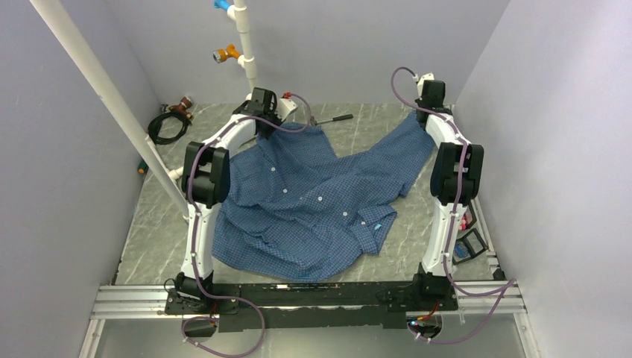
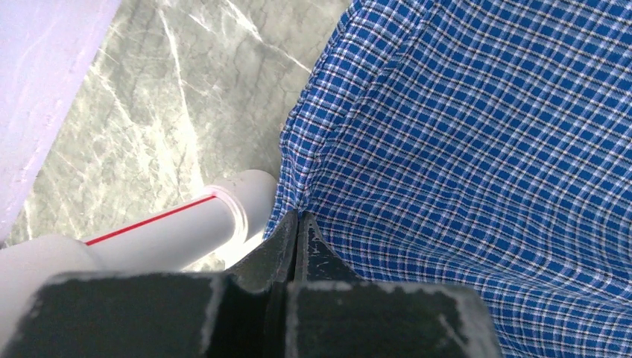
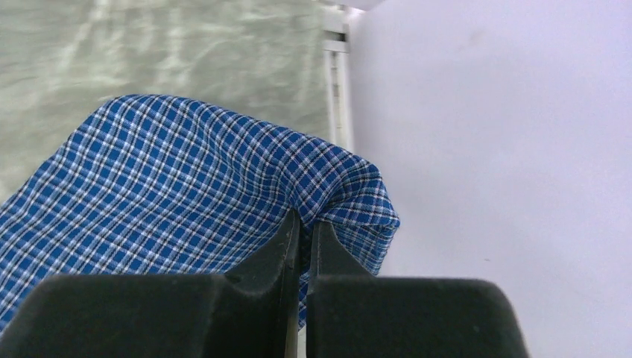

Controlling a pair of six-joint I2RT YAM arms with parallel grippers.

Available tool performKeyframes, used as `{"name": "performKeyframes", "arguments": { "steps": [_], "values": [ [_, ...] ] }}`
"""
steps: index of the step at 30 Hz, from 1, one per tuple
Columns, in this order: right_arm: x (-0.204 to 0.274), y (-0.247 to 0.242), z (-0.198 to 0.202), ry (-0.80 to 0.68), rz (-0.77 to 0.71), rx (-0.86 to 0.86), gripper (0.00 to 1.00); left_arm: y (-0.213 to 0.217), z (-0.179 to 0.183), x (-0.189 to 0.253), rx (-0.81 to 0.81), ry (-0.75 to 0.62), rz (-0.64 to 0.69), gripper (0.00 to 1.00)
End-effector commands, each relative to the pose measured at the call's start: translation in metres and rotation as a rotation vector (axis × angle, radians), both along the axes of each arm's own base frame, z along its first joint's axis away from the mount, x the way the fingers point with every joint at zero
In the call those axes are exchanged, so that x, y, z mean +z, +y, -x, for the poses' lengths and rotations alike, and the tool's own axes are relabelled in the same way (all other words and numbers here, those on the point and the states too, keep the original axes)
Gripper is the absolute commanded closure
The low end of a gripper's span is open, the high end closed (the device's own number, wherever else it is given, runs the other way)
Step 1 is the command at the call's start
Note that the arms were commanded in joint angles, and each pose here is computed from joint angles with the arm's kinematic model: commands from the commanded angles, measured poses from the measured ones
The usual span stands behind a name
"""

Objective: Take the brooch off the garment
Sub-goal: Flatten out the clothes at the center of the board.

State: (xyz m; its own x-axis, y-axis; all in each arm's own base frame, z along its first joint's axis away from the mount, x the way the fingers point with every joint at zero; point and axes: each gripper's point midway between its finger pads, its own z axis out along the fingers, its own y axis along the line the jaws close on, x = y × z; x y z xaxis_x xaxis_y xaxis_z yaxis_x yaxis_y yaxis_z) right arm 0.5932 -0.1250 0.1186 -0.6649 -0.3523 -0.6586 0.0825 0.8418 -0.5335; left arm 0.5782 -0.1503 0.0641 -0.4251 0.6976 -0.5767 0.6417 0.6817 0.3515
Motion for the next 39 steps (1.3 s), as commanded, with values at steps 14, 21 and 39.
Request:
{"name": "performKeyframes", "arguments": {
  "steps": [14, 21, 39],
  "values": [
    [0.043, 0.015, -0.017, -0.028, 0.033, 0.081, 0.30, -0.008, -0.008, 0.052, 0.001, -0.102, 0.101, 0.58],
    [0.055, 0.165, -0.011, -0.023, -0.394, 0.433, 0.25, -0.039, 0.012, 0.079, -0.129, -0.075, 0.253, 0.23],
    [0.001, 0.367, -0.021, 0.086, -0.945, 0.747, 0.38, -0.064, 0.138, 0.129, -0.342, 0.078, 0.503, 0.03]
  ]
}}
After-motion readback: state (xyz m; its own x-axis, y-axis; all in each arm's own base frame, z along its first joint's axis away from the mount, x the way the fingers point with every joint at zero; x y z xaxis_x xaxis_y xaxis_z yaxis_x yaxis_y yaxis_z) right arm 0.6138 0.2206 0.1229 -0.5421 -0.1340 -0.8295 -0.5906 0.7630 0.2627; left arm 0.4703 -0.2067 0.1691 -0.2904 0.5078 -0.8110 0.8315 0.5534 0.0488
